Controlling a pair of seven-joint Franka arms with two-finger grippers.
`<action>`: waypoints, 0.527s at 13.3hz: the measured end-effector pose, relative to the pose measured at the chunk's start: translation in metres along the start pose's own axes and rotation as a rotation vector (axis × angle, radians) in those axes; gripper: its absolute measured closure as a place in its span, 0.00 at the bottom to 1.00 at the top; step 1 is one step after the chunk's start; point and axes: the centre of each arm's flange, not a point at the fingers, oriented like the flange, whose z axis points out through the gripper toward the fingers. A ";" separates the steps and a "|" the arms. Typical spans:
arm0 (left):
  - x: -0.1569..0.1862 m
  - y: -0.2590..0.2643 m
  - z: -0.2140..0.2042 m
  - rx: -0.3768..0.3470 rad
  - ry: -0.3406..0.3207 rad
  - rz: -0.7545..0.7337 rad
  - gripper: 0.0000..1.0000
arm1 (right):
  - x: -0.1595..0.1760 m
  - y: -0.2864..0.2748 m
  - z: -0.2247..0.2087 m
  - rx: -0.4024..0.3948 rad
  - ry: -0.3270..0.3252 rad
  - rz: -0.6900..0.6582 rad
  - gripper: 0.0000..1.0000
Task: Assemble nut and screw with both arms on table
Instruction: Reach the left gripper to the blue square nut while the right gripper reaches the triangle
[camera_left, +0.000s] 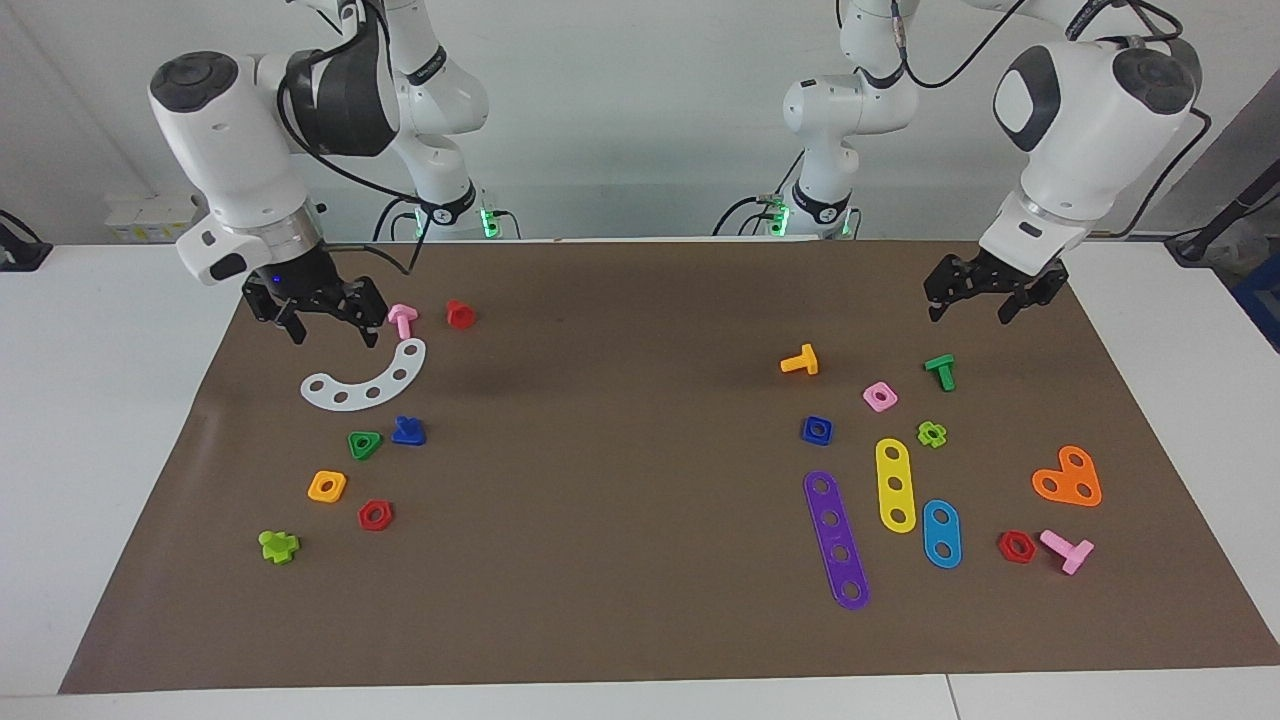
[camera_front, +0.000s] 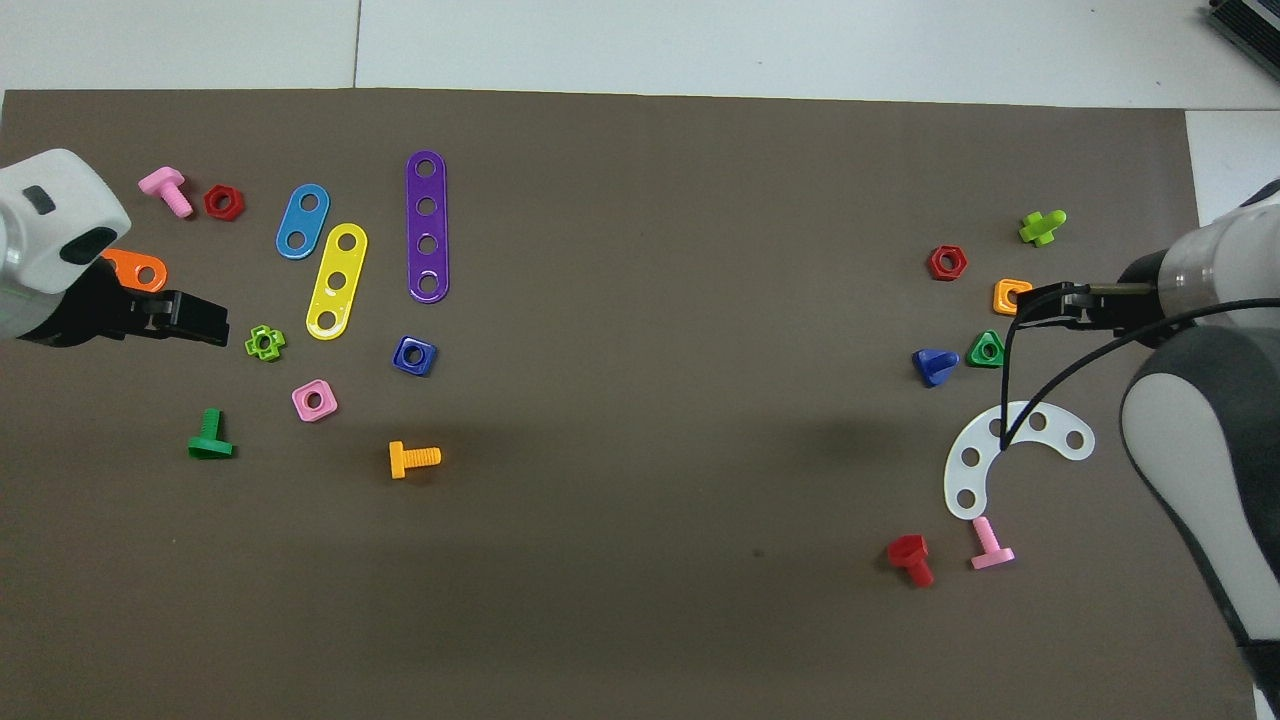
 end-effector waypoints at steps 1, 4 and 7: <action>0.001 0.009 0.017 -0.001 0.000 -0.019 0.00 | -0.001 0.000 0.017 0.001 0.008 -0.001 0.01; 0.007 0.052 0.067 -0.005 0.032 -0.176 0.00 | -0.002 -0.001 0.073 0.003 0.005 -0.012 0.05; 0.014 0.080 0.113 -0.021 0.095 -0.191 0.00 | 0.006 -0.004 0.125 0.007 0.006 -0.022 0.08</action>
